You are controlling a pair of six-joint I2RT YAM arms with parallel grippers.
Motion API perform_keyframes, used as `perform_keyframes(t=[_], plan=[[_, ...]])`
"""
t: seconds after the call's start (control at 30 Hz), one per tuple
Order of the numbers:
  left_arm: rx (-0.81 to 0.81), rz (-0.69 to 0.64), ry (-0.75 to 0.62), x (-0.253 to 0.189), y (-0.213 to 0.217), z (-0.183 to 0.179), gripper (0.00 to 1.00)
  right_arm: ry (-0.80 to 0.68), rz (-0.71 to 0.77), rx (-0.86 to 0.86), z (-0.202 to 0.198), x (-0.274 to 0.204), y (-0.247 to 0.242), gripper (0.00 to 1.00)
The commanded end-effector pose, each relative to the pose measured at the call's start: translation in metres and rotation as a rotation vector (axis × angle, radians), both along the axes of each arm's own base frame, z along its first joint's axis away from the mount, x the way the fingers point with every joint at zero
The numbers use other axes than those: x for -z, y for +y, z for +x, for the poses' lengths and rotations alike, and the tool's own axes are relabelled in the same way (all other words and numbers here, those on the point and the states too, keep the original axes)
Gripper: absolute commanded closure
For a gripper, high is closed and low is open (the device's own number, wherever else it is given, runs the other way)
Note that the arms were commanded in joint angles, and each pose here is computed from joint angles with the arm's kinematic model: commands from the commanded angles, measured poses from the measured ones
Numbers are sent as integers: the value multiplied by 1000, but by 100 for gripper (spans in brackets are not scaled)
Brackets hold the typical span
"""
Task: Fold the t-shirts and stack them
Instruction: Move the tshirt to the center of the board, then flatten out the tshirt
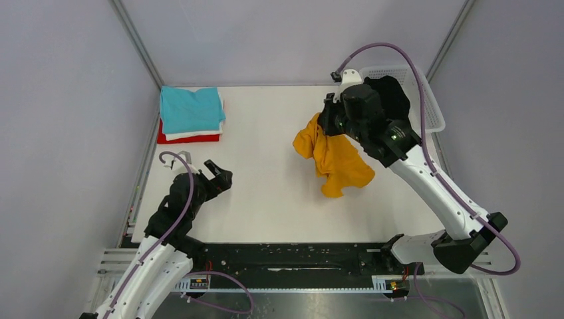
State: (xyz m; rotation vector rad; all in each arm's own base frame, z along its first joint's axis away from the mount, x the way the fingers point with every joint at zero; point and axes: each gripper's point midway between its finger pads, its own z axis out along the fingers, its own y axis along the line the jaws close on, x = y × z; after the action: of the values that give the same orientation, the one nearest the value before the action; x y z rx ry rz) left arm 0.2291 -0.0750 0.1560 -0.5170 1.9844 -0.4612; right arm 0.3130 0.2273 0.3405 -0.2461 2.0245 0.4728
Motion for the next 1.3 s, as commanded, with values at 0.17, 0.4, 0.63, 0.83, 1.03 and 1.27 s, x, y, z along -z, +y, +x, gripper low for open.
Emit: perform_keyframes(t=[0.17,0.4,0.63,0.83,1.03,1.27], plan=[[63,-33,42,5,-14,-3,1,158,49,-25,46,46,71,100],[92,-44,63,9,-21,-2,1,171,-252,94,85,92,47,8],[184,-97,85,20,-44,3,1,170,-249,150,32,138,-5,1],[241,-128,111,40,-62,16,1,305,-167,191,-14,213,-41,1],[280,-119,121,47,-81,51,1,458,56,193,-10,254,-43,5],[362,-157,256,81,-109,73,7,537,76,207,17,284,-36,14]])
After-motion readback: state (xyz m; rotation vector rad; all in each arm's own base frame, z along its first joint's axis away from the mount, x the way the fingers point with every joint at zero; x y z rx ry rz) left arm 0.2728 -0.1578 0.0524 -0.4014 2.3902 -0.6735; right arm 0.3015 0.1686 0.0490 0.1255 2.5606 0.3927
